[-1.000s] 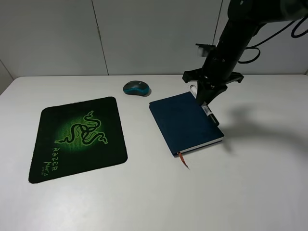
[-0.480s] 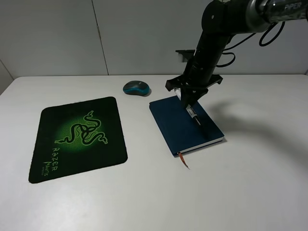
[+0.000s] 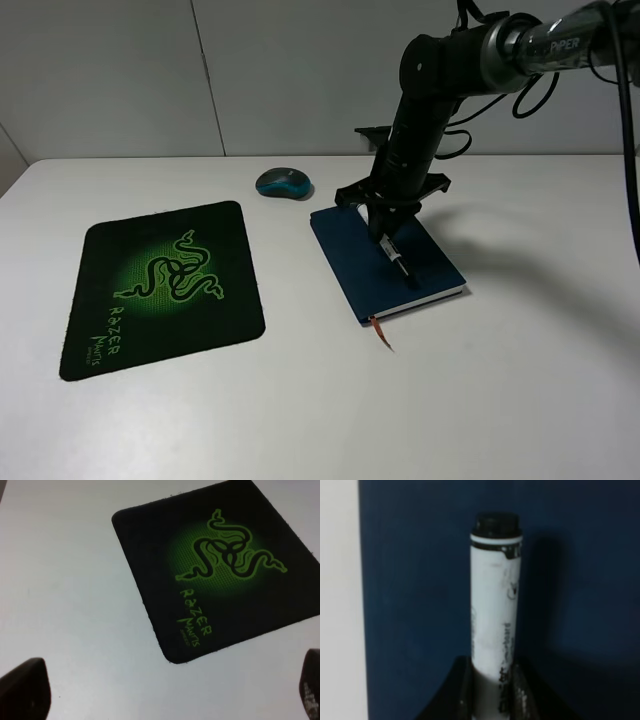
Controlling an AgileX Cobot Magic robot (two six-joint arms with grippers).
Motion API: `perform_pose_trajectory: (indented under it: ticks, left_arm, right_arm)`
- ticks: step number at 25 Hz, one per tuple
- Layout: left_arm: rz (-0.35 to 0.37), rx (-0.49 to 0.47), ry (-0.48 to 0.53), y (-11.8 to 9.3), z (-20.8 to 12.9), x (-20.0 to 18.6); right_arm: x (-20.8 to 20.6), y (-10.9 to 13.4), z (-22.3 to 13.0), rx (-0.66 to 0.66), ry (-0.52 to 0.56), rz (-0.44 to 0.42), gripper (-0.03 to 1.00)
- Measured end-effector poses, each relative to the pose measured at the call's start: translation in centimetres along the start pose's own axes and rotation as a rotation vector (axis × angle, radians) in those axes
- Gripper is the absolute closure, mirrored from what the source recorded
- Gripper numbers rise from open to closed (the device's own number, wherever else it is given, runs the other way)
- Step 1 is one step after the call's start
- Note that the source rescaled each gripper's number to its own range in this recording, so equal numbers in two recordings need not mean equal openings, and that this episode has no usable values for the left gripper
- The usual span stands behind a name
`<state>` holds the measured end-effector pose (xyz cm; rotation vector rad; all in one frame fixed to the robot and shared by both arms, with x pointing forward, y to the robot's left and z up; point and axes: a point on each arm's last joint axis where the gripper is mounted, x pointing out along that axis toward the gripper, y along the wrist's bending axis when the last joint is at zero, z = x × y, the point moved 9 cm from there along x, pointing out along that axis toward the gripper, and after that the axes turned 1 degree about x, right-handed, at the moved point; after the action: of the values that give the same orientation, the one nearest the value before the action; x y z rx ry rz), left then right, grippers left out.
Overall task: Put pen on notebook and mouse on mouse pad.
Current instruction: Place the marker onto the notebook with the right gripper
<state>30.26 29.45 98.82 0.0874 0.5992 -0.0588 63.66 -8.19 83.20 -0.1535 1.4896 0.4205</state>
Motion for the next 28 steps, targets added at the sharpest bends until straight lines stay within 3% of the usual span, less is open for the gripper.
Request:
perform_pose_trajectory:
  ticks: [28]
  left_arm:
    - [-0.001,0.000,0.000,0.0,0.0,0.0]
  right_arm:
    - [1.0,-1.1,0.6,0.053,-0.028,-0.053,0.96]
